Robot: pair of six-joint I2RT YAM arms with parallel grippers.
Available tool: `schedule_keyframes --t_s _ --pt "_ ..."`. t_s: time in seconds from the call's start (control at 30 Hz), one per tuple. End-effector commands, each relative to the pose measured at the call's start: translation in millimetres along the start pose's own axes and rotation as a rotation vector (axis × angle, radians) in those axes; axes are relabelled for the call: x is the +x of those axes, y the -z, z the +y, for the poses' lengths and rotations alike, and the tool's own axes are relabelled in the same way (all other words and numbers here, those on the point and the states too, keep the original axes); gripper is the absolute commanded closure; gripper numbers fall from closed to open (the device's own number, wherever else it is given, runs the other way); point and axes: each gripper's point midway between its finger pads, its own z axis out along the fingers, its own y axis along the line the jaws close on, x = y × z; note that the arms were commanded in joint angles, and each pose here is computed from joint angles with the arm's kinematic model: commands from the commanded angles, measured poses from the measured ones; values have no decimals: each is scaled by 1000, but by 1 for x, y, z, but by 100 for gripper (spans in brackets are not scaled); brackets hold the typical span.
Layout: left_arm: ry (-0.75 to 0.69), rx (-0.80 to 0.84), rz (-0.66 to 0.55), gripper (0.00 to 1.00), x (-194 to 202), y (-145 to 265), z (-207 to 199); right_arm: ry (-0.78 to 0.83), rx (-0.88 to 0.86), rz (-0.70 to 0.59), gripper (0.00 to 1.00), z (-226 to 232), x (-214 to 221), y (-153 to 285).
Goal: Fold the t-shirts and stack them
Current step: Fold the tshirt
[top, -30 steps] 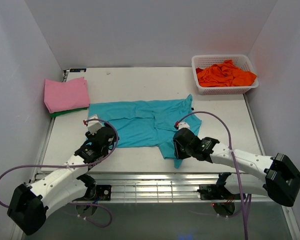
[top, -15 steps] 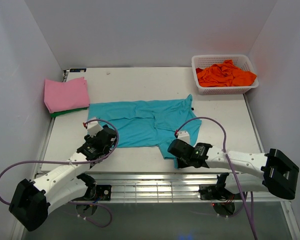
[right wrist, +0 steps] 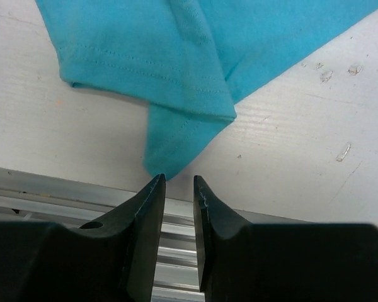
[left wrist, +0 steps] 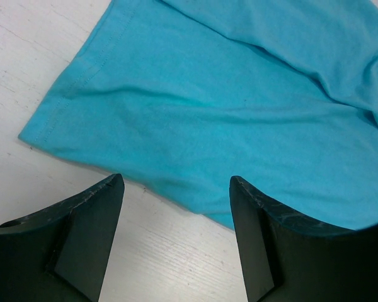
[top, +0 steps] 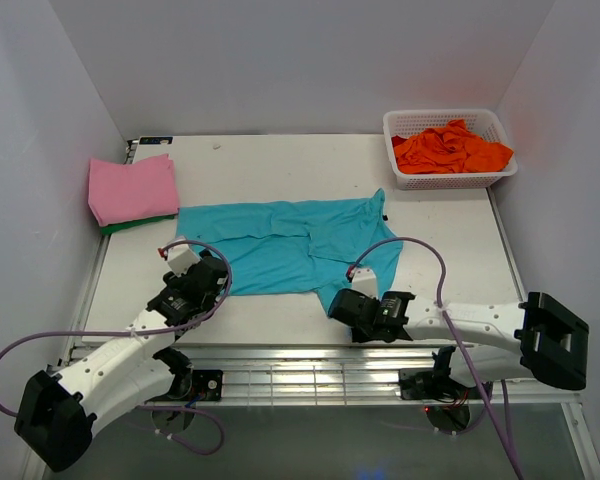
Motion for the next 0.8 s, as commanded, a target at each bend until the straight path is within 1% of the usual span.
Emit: schedule_keyframes --t_s 0.0,0.2,0.3,0.5,0.77 --pt "41 18 -29 22 -16 6 -6 -31 21 -86 69 9 -25 2" --pt "39 21 -26 22 -15 6 -6 33 -45 -121 69 41 -46 -3" --pt "37 21 -28 21 -15 7 -5 51 -46 -144 69 51 -57 -4" --pt "42 31 -31 22 -16 8 -5 82 -17 -181 69 57 -70 -11" --pt "41 37 -30 22 -16 9 -5 115 7 -178 69 62 -70 -25"
